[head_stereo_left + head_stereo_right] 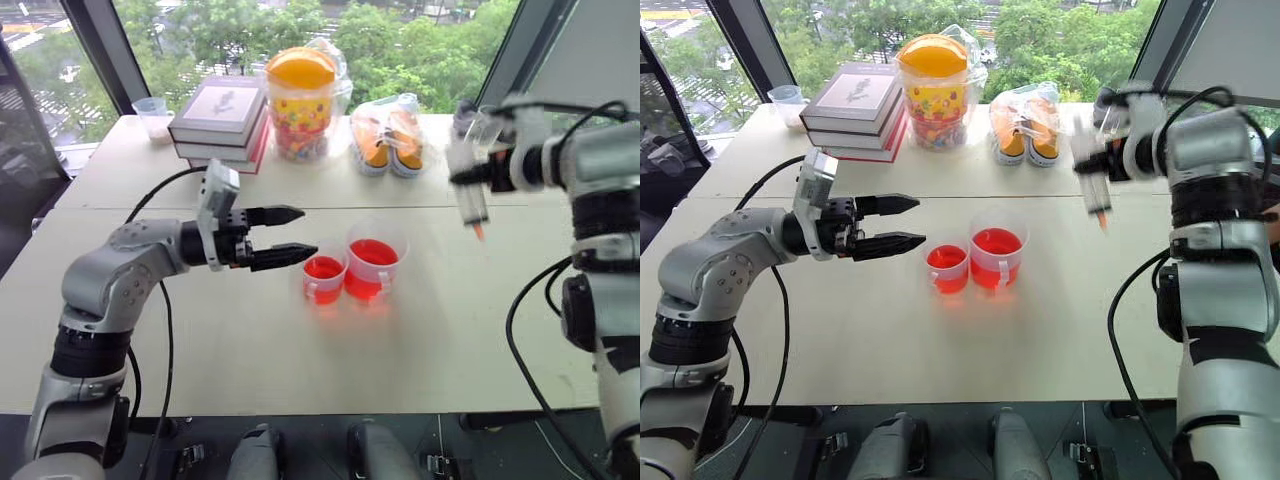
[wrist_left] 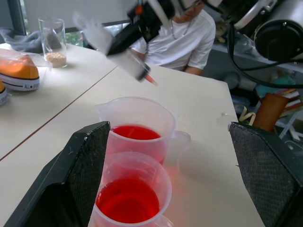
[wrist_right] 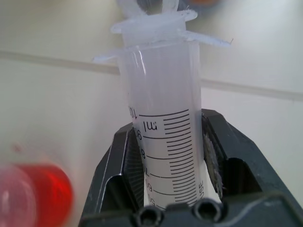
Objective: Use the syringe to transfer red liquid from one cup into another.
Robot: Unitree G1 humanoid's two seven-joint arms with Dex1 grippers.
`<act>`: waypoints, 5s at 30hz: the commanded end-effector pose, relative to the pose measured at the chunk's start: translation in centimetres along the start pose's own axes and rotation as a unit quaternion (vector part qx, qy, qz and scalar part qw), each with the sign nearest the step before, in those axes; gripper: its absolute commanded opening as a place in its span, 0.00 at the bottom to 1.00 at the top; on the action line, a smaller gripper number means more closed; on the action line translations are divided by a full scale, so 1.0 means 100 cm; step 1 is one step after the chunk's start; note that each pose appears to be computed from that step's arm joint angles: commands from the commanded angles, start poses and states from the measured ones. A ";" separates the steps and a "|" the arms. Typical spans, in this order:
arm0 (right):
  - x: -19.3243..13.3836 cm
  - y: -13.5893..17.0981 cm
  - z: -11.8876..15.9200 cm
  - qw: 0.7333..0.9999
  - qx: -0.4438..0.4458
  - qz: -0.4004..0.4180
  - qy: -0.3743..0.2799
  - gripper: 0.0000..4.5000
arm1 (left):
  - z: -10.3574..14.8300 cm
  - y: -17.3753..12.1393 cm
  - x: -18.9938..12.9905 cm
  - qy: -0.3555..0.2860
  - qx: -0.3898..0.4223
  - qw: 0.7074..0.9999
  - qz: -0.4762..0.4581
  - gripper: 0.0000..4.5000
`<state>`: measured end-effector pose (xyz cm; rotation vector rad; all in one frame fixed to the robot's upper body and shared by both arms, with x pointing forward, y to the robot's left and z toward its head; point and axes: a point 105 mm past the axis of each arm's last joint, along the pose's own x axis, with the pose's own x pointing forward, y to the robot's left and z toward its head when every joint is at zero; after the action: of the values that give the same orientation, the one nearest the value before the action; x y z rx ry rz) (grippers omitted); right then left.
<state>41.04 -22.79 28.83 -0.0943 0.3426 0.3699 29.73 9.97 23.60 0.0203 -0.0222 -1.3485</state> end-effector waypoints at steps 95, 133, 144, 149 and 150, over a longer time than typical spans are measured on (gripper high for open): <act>-0.002 0.164 -0.118 0.957 -0.086 0.160 -0.226 0.30 | 0.097 0.032 0.087 -0.106 0.110 0.982 -0.113 0.01; -0.022 0.202 -0.037 0.906 -0.103 0.276 -0.303 0.30 | 0.072 0.044 -0.009 -0.038 0.070 0.997 0.003 0.73; -0.016 0.205 -0.054 0.913 -0.108 0.268 -0.289 0.30 | 0.085 0.047 0.016 -0.067 0.073 0.995 -0.025 0.73; -0.017 0.206 -0.054 0.914 -0.108 0.265 -0.288 0.30 | 0.084 0.048 0.027 -0.066 0.077 0.994 -0.041 0.73; -0.017 0.207 -0.055 0.914 -0.109 0.264 -0.288 0.30 | 0.083 0.047 0.029 -0.064 0.078 0.994 -0.046 0.73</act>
<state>31.15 -5.43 22.16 -0.0888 -0.1982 0.9314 35.19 8.70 30.75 0.0115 -0.1917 -1.4118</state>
